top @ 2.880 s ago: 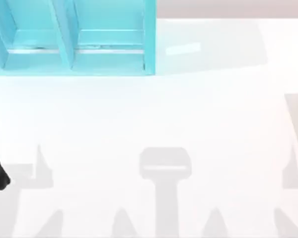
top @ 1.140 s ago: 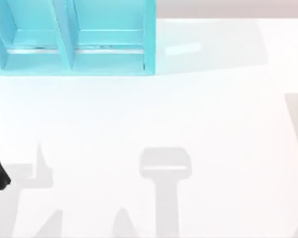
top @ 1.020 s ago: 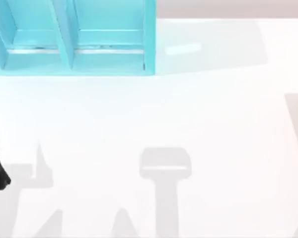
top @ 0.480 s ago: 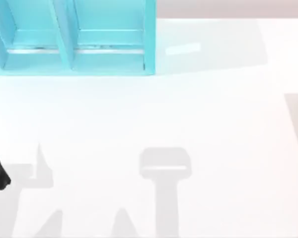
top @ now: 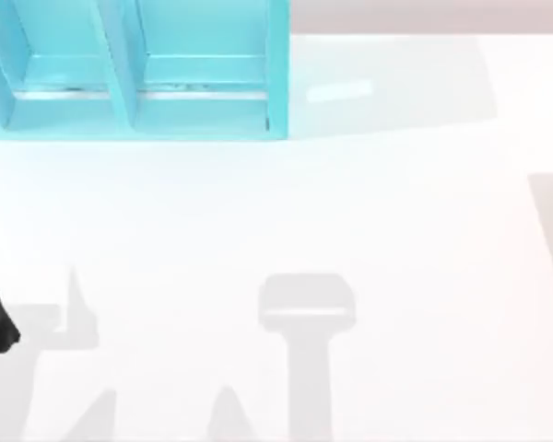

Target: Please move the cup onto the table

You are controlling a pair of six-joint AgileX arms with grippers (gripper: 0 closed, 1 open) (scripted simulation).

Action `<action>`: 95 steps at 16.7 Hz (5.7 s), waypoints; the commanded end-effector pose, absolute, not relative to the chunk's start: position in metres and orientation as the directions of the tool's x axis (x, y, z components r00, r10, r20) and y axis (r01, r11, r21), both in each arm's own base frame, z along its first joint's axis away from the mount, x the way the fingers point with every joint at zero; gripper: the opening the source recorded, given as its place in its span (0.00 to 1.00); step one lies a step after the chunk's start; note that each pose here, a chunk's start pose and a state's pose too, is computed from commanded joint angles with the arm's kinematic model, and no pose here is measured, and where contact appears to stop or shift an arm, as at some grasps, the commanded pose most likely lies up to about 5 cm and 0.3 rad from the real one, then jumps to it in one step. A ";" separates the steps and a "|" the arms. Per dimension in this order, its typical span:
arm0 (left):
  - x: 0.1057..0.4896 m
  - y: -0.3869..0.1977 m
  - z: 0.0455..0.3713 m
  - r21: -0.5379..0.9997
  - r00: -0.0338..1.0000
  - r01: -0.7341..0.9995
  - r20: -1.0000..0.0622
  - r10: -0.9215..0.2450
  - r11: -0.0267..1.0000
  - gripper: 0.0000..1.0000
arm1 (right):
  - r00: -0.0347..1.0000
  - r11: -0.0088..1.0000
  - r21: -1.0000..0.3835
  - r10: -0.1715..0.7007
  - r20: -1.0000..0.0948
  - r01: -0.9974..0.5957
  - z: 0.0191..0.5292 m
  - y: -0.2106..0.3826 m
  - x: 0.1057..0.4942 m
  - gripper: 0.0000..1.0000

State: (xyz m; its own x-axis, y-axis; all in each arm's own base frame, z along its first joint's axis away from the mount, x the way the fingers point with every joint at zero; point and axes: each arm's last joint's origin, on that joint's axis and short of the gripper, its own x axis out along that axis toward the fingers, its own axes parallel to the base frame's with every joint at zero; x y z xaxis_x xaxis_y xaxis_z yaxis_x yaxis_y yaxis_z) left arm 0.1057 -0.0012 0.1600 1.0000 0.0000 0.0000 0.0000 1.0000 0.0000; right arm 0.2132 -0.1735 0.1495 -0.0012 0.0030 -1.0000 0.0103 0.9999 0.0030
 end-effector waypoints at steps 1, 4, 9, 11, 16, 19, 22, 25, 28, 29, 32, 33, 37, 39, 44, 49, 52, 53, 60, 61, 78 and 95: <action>0.106 -0.001 0.160 0.000 1.000 0.000 0.000 0.000 1.000 1.00 | -0.001 1.000 0.003 0.003 -1.000 0.010 0.150 -0.173 0.213 0.92; 0.106 -0.001 0.160 0.000 1.000 0.000 0.000 0.000 1.000 1.00 | -0.001 1.000 0.003 0.003 -1.000 0.010 0.150 -0.173 0.213 0.70; 0.106 -0.001 0.160 0.000 1.000 0.000 0.000 0.000 1.000 1.00 | -0.001 1.000 0.003 0.003 -1.000 0.010 0.150 -0.173 0.213 0.32; 0.106 -0.001 0.160 0.000 1.000 0.000 0.000 0.000 1.000 1.00 | -0.001 1.000 0.003 0.003 -1.000 0.010 0.150 -0.173 0.213 0.17; 0.106 -0.001 0.160 0.000 1.000 0.000 0.000 0.000 1.000 1.00 | -0.001 1.000 0.003 0.003 -1.000 0.010 0.150 -0.173 0.213 0.00; 0.106 -0.001 0.160 0.000 1.000 0.000 0.000 0.000 1.000 1.00 | -0.001 1.000 0.003 0.003 -1.000 0.010 0.150 -0.173 0.213 0.00; 0.106 -0.001 0.160 0.000 1.000 0.000 0.000 0.000 1.000 1.00 | 0.000 1.000 0.002 0.002 -1.000 0.011 0.150 -0.173 0.213 0.00; 0.106 -0.001 0.160 0.000 1.000 0.000 0.000 0.000 1.000 1.00 | 0.000 1.000 0.002 0.002 -1.000 0.006 0.159 -0.165 0.217 0.00; 0.106 -0.001 0.160 0.000 1.000 0.000 0.000 0.000 1.000 1.00 | -0.004 1.000 0.004 0.004 -1.000 0.001 0.185 -0.140 0.224 0.00; 0.106 -0.001 0.160 0.000 1.000 0.000 0.000 0.000 1.000 1.00 | -0.005 1.000 0.004 0.004 -1.000 0.002 0.195 -0.130 0.225 0.00; 0.106 -0.001 0.160 0.000 1.000 0.000 0.000 0.000 1.000 1.00 | -0.006 1.000 0.003 0.003 -1.000 0.008 0.227 -0.098 0.222 0.00; 0.106 -0.001 0.160 0.000 1.000 0.000 0.000 0.000 1.000 1.00 | -0.006 1.000 0.003 0.003 -1.000 0.009 0.235 -0.089 0.219 0.00; 0.106 -0.001 0.160 0.000 1.000 0.000 0.000 0.000 1.000 1.00 | 0.000 1.000 0.002 0.002 -1.000 0.011 0.250 -0.073 0.214 0.00; 0.106 -0.001 0.160 0.000 1.000 0.000 0.000 0.000 1.000 1.00 | 0.000 1.000 0.002 0.002 -1.000 0.011 0.250 -0.073 0.214 0.00; 0.106 -0.001 0.160 0.000 1.000 0.000 0.000 0.000 1.000 1.00 | 0.013 1.000 -0.009 -0.009 -1.000 0.013 0.252 -0.061 0.222 0.00; 0.106 -0.001 0.160 0.000 1.000 0.000 0.000 0.000 1.000 1.00 | 0.041 1.000 -0.022 -0.022 -0.999 0.005 0.258 0.012 0.244 0.00; 0.106 -0.001 0.160 0.000 1.000 0.000 0.000 0.000 1.000 1.00 | 0.016 1.000 -0.008 -0.008 -1.000 -0.012 0.254 0.086 0.237 0.00; 0.106 -0.001 0.160 0.000 1.000 0.000 0.000 0.000 1.000 1.00 | 0.004 1.000 -0.005 -0.005 -1.000 -0.016 0.252 0.110 0.230 0.00; 0.106 -0.001 0.160 0.000 1.000 0.000 0.000 0.000 1.000 1.00 | -0.008 1.000 0.007 0.007 -1.000 -0.011 0.249 0.211 0.163 0.00; 0.106 -0.001 0.160 0.000 1.000 0.000 0.000 0.000 1.000 1.00 | -0.004 1.000 0.007 0.007 -1.000 -0.005 0.249 0.216 0.158 0.00; 0.106 -0.001 0.160 0.000 1.000 0.000 0.000 0.000 1.000 1.00 | 0.003 1.000 0.007 0.007 -1.000 0.011 0.186 0.230 0.154 0.00; 0.106 -0.001 0.160 0.000 1.000 0.000 0.000 0.000 1.000 1.00 | 0.003 1.000 0.006 0.006 -1.000 0.010 0.185 0.230 0.154 0.98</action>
State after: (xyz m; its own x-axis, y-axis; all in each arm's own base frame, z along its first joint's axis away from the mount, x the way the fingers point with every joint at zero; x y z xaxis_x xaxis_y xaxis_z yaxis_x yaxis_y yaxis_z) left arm 0.1057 -0.0012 0.1600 1.0000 0.0000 0.0000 0.0000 1.0000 0.0000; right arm 0.1537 0.2296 0.1846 0.0028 0.0060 -1.0000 0.0100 0.9999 0.0060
